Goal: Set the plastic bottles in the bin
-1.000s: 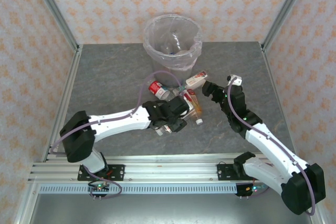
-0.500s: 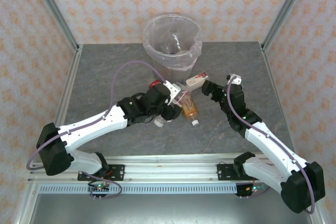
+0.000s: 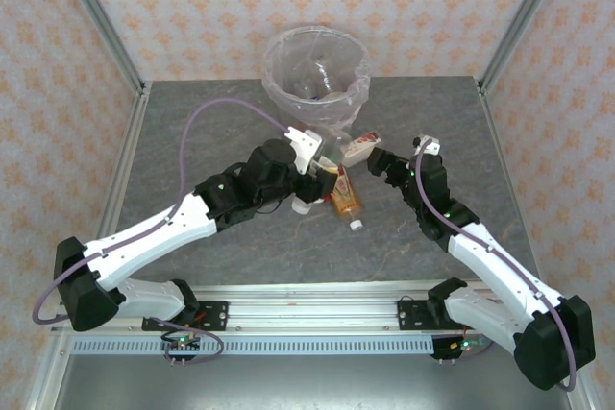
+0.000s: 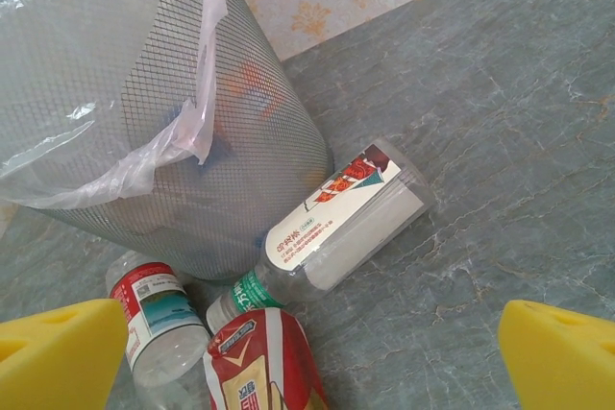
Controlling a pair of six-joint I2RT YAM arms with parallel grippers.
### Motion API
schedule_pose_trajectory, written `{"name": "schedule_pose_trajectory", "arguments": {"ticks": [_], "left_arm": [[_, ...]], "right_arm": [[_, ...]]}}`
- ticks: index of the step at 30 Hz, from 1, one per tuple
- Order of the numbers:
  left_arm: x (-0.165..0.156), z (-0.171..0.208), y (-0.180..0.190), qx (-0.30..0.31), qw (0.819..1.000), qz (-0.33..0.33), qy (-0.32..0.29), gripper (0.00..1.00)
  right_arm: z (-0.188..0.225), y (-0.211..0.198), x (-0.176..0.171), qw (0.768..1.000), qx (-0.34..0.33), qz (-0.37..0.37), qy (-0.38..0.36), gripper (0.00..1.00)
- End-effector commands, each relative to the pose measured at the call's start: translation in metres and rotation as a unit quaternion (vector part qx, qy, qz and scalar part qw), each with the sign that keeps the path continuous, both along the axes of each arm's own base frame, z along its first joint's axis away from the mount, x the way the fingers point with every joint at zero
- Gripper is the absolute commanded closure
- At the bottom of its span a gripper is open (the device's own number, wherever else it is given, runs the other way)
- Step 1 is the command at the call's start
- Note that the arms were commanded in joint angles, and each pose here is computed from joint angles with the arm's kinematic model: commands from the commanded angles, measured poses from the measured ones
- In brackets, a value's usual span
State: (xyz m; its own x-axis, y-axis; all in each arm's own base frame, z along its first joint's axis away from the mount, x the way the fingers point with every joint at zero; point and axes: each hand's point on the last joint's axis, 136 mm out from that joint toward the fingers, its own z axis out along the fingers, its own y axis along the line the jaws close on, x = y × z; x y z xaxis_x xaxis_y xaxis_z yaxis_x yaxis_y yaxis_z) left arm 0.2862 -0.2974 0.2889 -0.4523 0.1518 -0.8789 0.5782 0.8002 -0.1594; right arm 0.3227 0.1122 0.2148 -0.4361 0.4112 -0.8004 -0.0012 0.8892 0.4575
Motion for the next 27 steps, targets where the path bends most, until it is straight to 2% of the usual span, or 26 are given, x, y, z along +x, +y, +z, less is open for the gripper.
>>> {"name": "schedule_pose_trajectory", "arguments": {"ticks": [1,8,11,13,15,22,27], "left_arm": [[0.028,0.041,0.012,-0.030,0.995,0.081,-0.049,1.00],[0.049,0.082,0.006,-0.043,0.988,0.103,-0.109,1.00],[0.068,0.099,0.014,-0.038,0.977,0.164,-0.131,1.00],[0.084,0.106,0.026,-0.039,0.962,0.228,-0.146,1.00],[0.100,0.109,0.029,-0.050,0.954,0.257,-0.148,1.00],[0.146,0.140,0.029,-0.083,0.943,0.287,-0.147,1.00],[0.181,0.153,0.033,-0.067,0.929,0.317,-0.181,1.00]], "right_arm": [[0.021,0.002,0.004,1.000,0.016,0.000,-0.026,0.01],[0.020,0.002,0.003,1.000,0.017,0.001,-0.026,0.01],[0.019,0.002,0.002,0.999,0.019,0.002,-0.027,0.01],[0.021,0.002,0.000,0.999,0.020,0.003,-0.032,0.01],[0.024,0.000,-0.002,0.999,0.024,0.002,-0.042,0.01],[0.028,-0.009,-0.012,0.998,0.017,-0.007,-0.054,0.01],[0.025,-0.011,-0.016,0.998,0.019,-0.009,-0.051,0.01]]}}
